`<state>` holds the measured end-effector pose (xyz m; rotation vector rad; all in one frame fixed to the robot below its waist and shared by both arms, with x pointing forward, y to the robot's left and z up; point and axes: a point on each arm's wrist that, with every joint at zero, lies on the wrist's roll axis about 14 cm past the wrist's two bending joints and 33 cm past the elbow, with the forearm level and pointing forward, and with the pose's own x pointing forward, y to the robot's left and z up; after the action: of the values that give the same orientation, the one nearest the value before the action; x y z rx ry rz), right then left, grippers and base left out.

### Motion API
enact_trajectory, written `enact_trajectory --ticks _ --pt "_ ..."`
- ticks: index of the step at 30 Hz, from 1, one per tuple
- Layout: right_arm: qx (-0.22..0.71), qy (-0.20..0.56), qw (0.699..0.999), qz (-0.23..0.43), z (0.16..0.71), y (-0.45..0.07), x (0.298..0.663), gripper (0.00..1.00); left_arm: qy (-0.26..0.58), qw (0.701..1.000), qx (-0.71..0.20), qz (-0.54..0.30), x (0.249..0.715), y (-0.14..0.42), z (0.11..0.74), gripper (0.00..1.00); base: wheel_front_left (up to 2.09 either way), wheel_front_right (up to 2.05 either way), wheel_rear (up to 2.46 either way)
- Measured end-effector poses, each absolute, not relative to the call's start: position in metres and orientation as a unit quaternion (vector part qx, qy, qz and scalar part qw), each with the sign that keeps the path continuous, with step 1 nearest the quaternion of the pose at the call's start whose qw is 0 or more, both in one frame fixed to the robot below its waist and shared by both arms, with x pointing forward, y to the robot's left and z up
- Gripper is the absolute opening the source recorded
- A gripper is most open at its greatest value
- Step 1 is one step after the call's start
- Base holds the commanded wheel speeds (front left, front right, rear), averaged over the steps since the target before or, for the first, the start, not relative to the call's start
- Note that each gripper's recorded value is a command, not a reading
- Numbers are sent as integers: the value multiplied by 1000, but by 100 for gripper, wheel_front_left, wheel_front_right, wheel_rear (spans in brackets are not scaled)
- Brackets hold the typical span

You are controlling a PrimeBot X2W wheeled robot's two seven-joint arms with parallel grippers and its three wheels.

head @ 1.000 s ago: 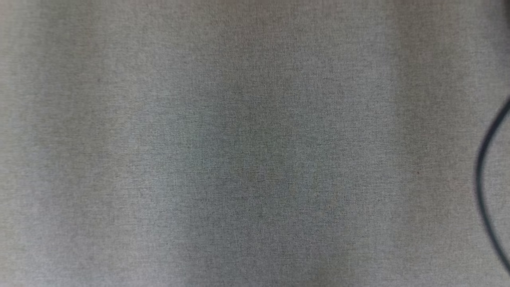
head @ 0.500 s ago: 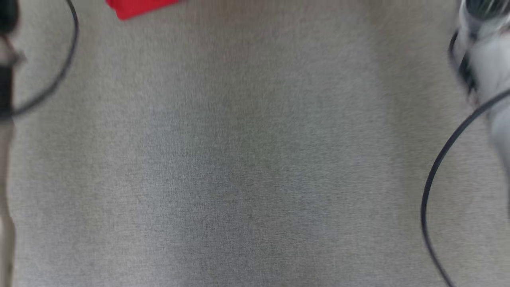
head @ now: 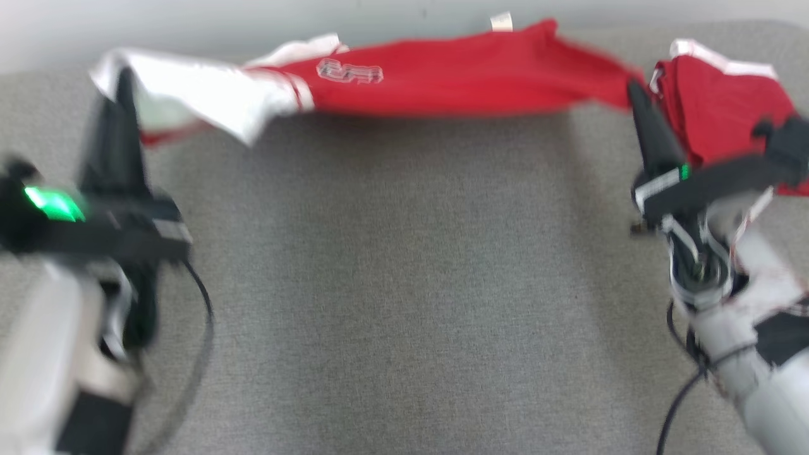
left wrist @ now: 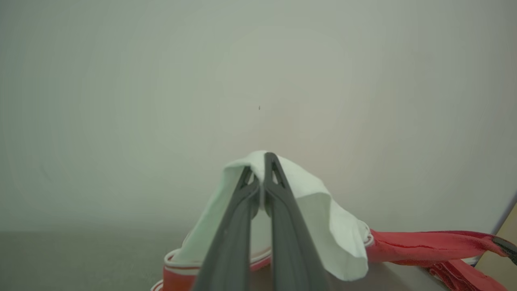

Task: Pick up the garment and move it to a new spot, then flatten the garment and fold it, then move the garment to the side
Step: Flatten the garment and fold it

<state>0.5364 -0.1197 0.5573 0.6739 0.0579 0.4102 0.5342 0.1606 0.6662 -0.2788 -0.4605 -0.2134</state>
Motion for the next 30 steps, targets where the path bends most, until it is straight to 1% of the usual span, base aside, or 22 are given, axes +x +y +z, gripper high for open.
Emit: enact_trajectory --ticks 5,7,15,18,22,30 --pt "366 48 911 184 534 -123 499 0 -200 961 -165 -93 488 156 641 0 0 0 0" --pt "376 56 907 179 525 -123 488 0 -192 963 -175 -76 472 161 631 0 0 0 0" --pt "411 97 893 157 490 -120 444 0 -132 967 -217 -23 423 174 583 0 0 0 0" --pt "411 121 891 152 474 -117 424 0 -103 967 -234 4 406 180 560 0 0 0 0" --pt "404 150 890 146 456 -117 399 0 -75 970 -233 15 384 180 540 0 0 0 0" --pt "390 193 889 140 431 -120 360 0 -42 970 -234 44 352 187 513 0 0 0 0"
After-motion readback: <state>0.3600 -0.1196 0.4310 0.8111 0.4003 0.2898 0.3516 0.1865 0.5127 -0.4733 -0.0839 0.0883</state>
